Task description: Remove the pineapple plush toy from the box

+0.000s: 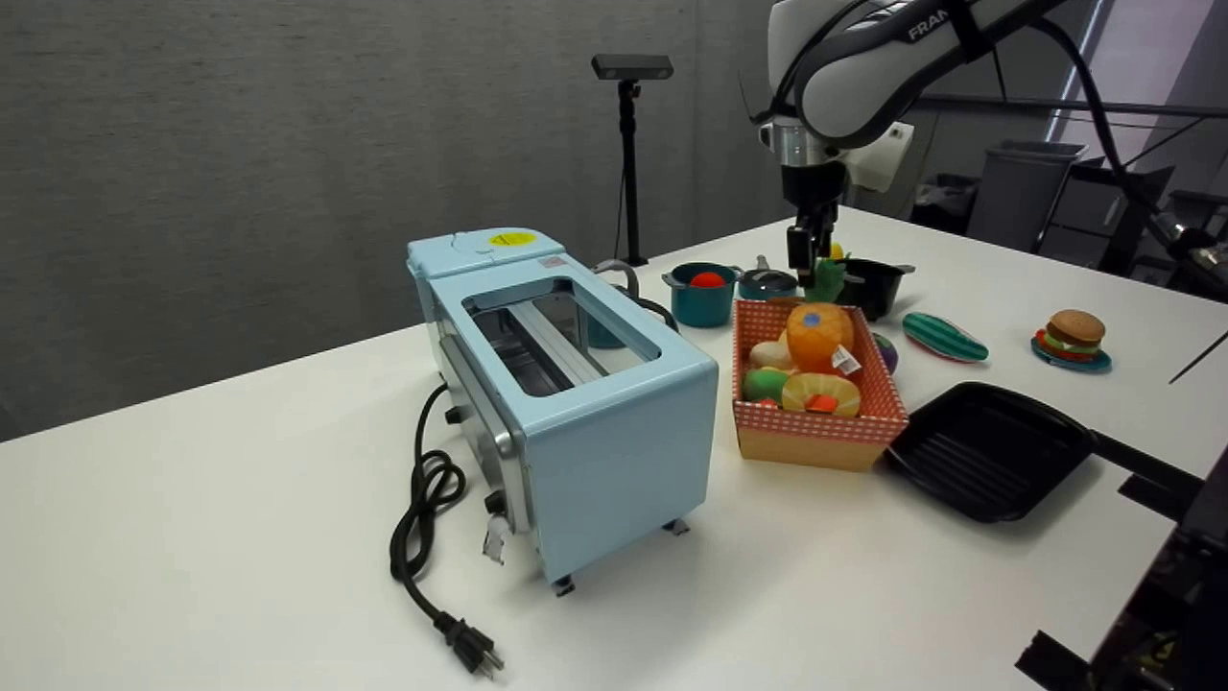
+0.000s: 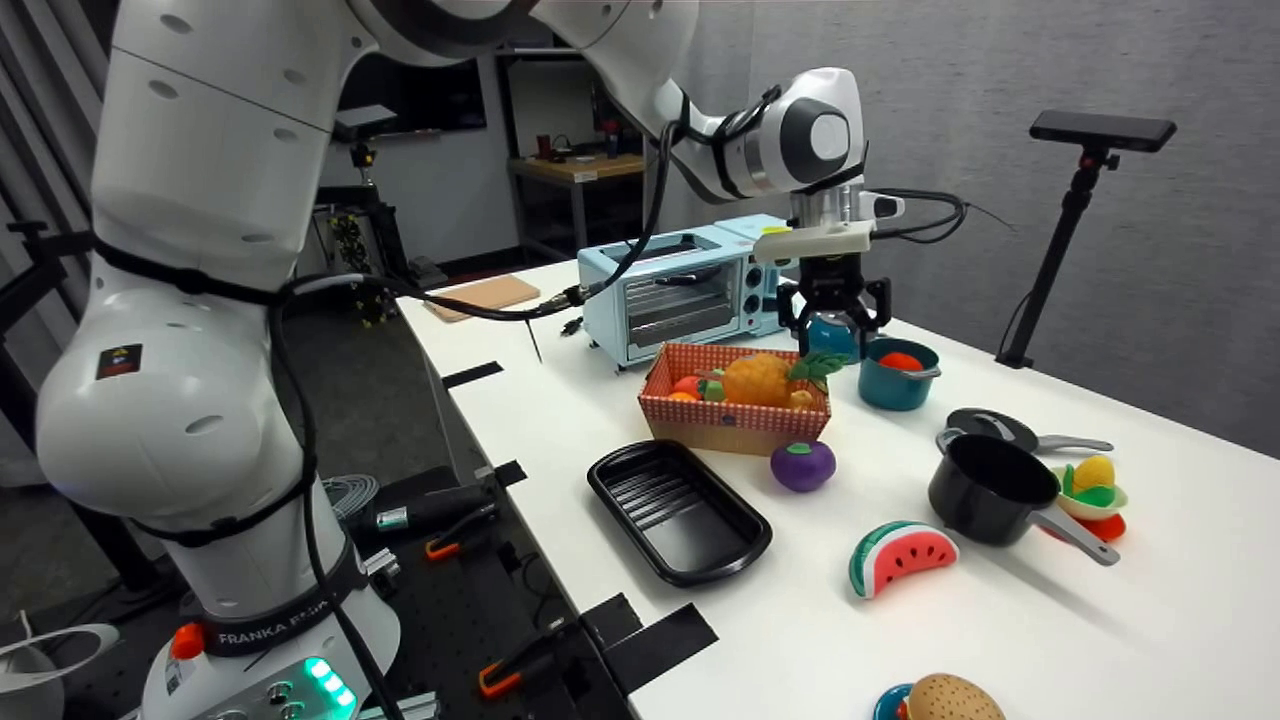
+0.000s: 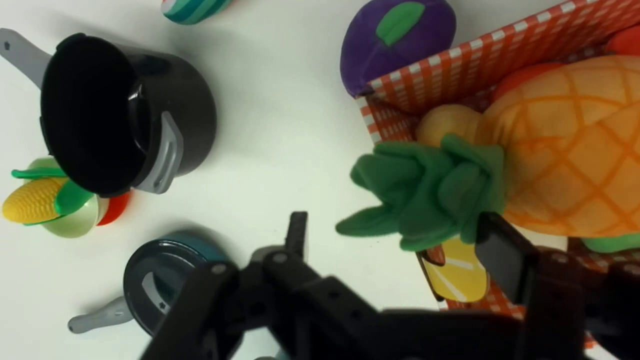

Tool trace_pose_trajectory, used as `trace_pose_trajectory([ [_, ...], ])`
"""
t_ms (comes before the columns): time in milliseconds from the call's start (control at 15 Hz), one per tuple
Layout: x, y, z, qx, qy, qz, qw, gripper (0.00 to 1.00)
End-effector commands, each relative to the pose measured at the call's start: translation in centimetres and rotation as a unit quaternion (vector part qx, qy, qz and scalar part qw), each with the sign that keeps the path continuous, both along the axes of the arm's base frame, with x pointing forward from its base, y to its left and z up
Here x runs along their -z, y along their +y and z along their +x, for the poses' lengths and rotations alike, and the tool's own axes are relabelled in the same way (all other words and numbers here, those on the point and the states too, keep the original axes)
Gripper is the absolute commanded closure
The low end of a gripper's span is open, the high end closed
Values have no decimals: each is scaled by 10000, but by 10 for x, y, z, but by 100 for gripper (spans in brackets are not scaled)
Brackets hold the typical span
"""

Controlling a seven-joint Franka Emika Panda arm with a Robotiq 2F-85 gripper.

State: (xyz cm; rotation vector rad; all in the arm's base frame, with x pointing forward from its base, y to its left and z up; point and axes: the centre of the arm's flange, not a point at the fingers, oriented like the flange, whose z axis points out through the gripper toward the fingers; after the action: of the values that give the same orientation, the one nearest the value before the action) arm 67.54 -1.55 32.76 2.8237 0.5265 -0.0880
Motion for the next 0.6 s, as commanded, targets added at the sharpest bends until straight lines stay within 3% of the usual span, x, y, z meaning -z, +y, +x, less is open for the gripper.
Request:
trace_pose_trajectory([
  [0, -4, -5, 22, -35, -94, -84, 9999, 47],
  [333, -10, -12, 23, 87, -237, -103, 9996, 87],
  [400, -10, -14, 22, 97, -232, -110, 9996, 43],
  [467, -9, -15, 20, 114, -233, -116, 9996, 48],
  [533, -9, -16, 20, 124, -228, -120, 9996, 46],
])
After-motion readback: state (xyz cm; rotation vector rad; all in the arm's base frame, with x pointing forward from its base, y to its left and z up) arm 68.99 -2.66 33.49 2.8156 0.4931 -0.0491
